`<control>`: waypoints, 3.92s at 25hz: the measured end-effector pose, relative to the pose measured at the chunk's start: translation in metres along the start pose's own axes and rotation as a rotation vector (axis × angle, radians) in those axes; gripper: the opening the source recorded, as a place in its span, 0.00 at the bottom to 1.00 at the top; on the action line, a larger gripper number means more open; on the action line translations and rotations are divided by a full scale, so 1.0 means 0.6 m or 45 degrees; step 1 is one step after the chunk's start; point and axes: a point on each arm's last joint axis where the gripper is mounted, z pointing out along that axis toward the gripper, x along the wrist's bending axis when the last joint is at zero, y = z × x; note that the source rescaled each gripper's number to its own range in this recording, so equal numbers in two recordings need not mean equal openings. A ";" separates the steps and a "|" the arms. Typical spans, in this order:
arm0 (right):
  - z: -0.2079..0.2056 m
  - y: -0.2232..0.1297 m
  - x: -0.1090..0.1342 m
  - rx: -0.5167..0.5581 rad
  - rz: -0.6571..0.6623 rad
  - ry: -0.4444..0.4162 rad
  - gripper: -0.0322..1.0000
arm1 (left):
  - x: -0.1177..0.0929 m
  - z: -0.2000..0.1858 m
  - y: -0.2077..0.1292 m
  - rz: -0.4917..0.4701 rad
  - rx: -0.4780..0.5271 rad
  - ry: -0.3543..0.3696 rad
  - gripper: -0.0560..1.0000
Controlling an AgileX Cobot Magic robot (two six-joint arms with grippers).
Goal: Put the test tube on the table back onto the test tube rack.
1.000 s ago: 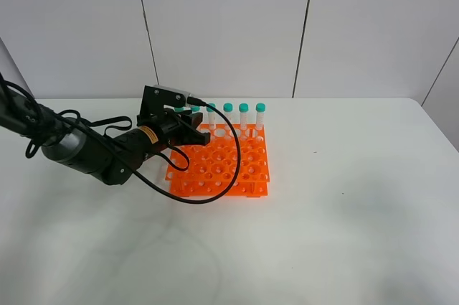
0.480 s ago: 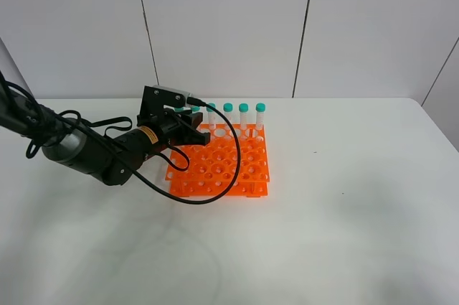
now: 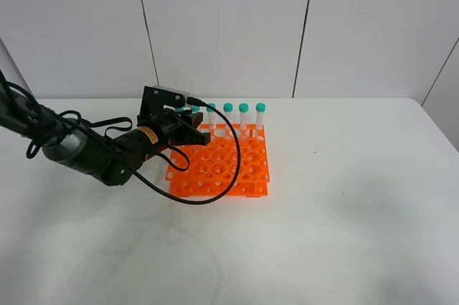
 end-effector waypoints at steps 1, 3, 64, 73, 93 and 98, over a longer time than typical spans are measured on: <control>0.000 0.000 0.000 0.000 0.000 0.000 0.91 | 0.000 0.000 0.000 -0.001 0.000 0.000 0.10; 0.000 0.000 0.000 0.000 0.000 0.000 0.91 | 0.000 0.000 0.000 -0.004 0.000 0.000 0.13; 0.000 0.000 0.000 0.000 0.000 0.000 0.91 | 0.188 -0.240 0.157 -0.250 0.875 0.561 0.28; 0.000 0.000 0.000 0.000 0.000 0.000 0.91 | 0.166 -0.267 0.129 -0.322 1.234 0.421 0.94; 0.000 0.000 0.000 0.000 0.000 0.000 0.91 | 0.107 -0.395 0.237 -0.276 1.138 0.410 1.00; 0.000 0.000 0.000 0.000 0.000 0.000 0.91 | 0.089 -0.434 0.250 -0.250 1.053 0.420 1.00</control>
